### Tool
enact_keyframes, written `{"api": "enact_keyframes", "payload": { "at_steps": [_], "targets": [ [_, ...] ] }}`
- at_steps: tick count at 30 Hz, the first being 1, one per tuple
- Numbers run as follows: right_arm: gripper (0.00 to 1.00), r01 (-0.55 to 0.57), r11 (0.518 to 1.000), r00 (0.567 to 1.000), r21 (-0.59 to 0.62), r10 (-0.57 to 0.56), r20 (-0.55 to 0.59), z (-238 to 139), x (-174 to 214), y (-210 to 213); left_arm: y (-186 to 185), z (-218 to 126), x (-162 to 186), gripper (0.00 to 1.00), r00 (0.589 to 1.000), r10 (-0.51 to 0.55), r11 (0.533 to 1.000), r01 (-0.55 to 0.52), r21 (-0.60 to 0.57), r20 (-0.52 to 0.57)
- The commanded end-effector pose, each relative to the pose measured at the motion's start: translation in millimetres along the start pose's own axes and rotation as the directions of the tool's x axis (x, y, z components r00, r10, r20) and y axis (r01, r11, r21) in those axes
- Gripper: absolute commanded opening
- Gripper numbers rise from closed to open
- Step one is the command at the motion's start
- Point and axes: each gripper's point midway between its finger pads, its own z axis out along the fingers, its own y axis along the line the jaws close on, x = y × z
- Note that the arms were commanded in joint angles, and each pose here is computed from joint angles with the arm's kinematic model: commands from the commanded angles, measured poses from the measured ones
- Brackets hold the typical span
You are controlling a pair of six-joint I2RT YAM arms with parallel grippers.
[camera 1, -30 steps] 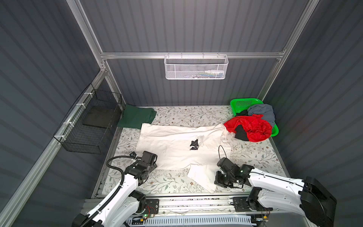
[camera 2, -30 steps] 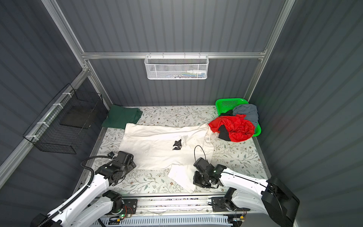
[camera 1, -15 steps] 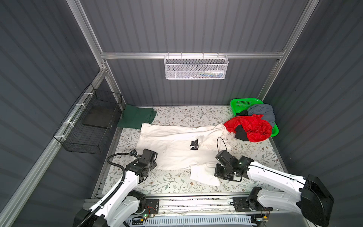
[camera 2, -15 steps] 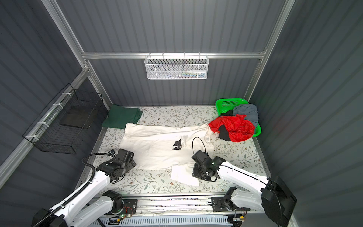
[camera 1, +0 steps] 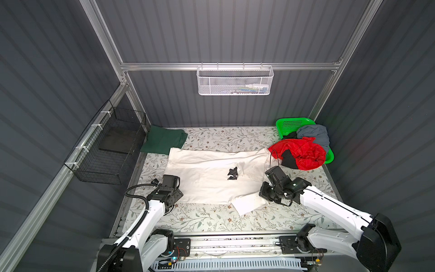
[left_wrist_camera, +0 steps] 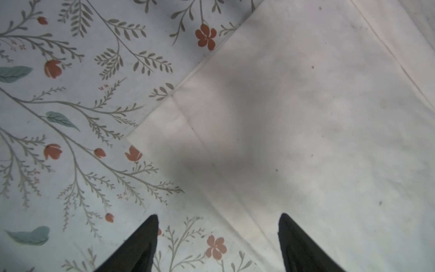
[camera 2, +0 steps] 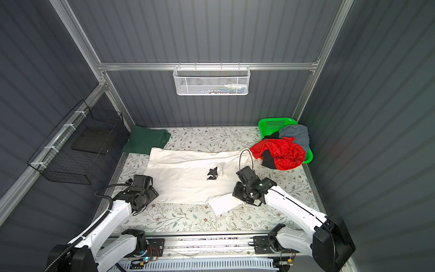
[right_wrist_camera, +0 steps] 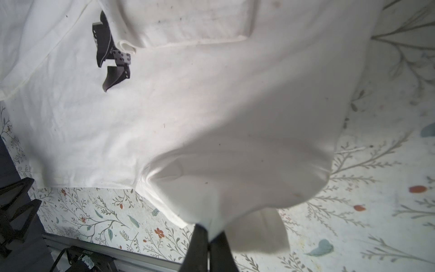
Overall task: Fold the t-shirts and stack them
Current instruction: 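Grasp the near hem corners of the white shirt with both grippers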
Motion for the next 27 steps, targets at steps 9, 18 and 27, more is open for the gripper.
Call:
{"api": "enact_keyframes", "payload": {
  "at_steps": [9,18,27],
  "targets": [
    [0.0,0.007,0.999,1.0,-0.034,-0.008,-0.027,5.3,-4.9,6.5,3.7,19.3,2.2,0.56,0.992,-0.087,0.994,0.093,0.054,-0.096],
    [0.0,0.005,0.999,1.0,-0.043,-0.005,-0.019,3.1,-5.5,4.8,18.3,29.7,13.4,0.5,0.989,-0.091,0.996,0.091,-0.005,-0.116],
    [0.0,-0.005,0.999,1.0,-0.049,0.003,-0.027,7.0,-3.1,2.2,18.5,37.5,18.0,0.08,0.986,-0.098,0.995,0.098,-0.008,-0.132]
  ]
}}
